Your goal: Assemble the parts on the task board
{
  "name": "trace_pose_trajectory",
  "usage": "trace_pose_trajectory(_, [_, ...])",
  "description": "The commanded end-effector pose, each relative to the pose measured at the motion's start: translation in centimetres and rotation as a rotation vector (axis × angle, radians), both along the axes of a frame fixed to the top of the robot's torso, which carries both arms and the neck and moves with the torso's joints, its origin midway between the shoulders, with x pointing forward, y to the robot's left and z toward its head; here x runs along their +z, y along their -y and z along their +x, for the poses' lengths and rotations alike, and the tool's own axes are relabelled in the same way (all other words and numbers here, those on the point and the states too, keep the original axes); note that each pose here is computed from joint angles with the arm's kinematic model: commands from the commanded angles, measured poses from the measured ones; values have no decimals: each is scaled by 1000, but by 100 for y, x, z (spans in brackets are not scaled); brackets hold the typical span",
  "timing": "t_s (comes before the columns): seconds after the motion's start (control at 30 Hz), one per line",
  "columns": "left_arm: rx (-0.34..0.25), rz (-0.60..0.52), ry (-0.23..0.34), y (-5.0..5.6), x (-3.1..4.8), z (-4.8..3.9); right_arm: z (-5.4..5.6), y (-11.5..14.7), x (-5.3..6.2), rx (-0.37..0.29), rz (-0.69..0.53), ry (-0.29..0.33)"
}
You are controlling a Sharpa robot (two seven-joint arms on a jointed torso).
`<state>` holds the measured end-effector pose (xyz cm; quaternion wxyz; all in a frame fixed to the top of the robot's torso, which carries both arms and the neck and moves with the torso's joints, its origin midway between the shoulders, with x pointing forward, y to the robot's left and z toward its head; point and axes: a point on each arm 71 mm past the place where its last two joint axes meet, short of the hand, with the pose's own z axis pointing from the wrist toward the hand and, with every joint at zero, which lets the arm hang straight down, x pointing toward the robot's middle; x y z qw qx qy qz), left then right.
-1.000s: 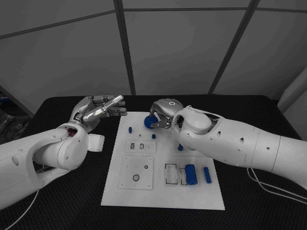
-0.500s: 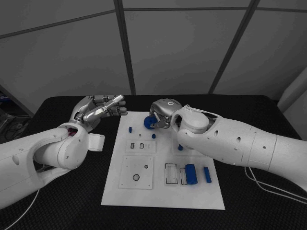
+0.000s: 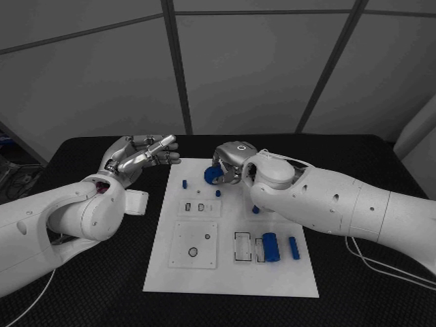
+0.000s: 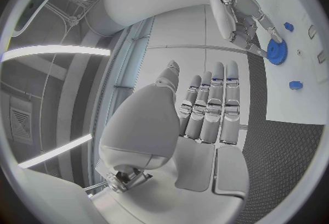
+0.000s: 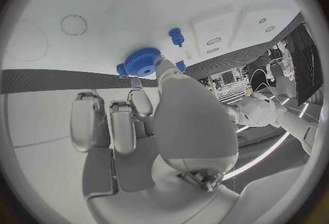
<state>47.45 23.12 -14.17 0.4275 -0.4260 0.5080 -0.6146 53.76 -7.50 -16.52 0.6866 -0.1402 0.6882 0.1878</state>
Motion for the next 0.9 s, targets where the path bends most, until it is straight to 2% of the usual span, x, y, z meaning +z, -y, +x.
trace_pose_trajectory(0.03, [-14,-5,6,16,15,0,-1,-16,-10,7,-4,-28])
trace_pose_trajectory(0.53, [-13,-2,-2,13,9,2,0,8,-30,7,4,-62])
trace_pose_trajectory(0.9, [-11,0,-6,5,6,3,20,116,-39,-27,6,-72])
